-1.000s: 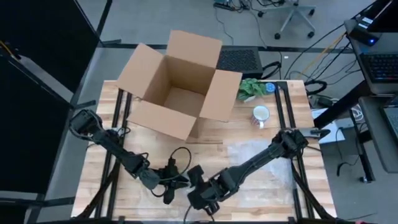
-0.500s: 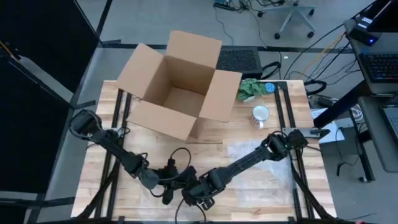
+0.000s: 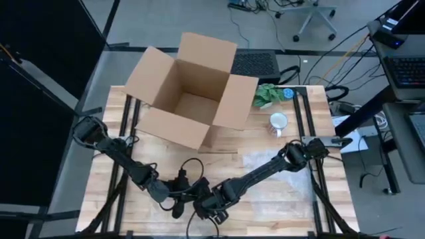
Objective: Wrap mug
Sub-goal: Wrap the yellow mug with bubble wrap
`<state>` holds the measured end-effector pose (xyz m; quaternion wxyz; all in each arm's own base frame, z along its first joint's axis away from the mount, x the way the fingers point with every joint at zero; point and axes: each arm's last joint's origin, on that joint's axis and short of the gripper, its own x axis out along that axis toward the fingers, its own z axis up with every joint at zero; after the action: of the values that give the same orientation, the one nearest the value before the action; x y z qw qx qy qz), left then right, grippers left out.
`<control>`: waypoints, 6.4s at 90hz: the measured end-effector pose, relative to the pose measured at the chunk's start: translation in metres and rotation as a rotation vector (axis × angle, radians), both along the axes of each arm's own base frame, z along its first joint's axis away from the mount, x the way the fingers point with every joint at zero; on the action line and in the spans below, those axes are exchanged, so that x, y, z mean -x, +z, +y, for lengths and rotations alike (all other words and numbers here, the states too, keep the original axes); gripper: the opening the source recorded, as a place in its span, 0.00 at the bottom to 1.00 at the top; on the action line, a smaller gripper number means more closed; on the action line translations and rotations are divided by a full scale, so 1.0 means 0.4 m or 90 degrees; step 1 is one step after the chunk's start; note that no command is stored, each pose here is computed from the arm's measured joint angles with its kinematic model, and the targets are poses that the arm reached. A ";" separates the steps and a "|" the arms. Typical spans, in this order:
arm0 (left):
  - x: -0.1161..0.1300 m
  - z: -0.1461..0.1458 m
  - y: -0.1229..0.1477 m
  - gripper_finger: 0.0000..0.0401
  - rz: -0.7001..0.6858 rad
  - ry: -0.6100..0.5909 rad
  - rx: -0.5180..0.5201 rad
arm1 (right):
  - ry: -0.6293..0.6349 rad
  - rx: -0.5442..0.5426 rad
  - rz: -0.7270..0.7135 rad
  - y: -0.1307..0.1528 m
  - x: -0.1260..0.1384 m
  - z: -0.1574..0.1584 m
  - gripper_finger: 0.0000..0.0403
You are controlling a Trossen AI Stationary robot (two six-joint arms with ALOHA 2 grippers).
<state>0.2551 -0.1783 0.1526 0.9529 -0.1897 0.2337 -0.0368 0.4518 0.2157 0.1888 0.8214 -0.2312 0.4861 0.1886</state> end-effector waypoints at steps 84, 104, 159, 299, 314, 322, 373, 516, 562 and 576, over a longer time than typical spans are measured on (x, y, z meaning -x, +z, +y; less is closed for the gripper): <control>-0.028 -0.011 0.036 0.16 -0.032 -0.018 0.038 | -0.057 0.000 0.053 -0.044 0.057 0.041 0.53; -0.065 -0.003 0.065 0.16 0.038 -0.002 -0.007 | -0.082 0.032 0.042 -0.053 0.062 0.033 0.53; -0.075 0.013 0.064 0.16 0.054 0.002 -0.009 | -0.096 0.039 0.031 0.051 0.062 0.031 0.53; -0.111 -0.030 0.070 0.16 0.129 -0.034 -0.066 | -0.162 0.022 -0.049 0.067 0.080 0.035 0.53; -0.111 -0.029 0.068 0.16 0.132 -0.034 -0.068 | -0.171 0.027 -0.059 0.109 0.095 0.024 0.53; -0.110 -0.031 0.067 0.16 0.134 -0.038 -0.067 | -0.181 0.041 -0.067 0.124 0.100 0.014 0.53; -0.108 -0.026 0.061 0.16 0.146 -0.034 -0.069 | -0.245 0.075 -0.069 0.215 0.148 -0.043 0.53; 0.098 -0.094 0.181 0.16 0.226 -0.164 -0.002 | -0.205 0.117 -0.012 0.128 0.215 0.017 0.53; 0.047 -0.243 0.059 0.40 0.201 -0.248 0.070 | -0.238 0.067 -0.024 0.129 0.262 0.091 0.53; 0.029 -0.314 0.051 0.38 0.183 -0.293 0.030 | -0.252 0.045 -0.029 0.129 0.286 0.123 0.53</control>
<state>0.2437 -0.3040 0.1731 0.8719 -0.1569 0.4027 -0.2304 0.3376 0.2650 0.2404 0.8444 -0.1643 0.5100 0.0010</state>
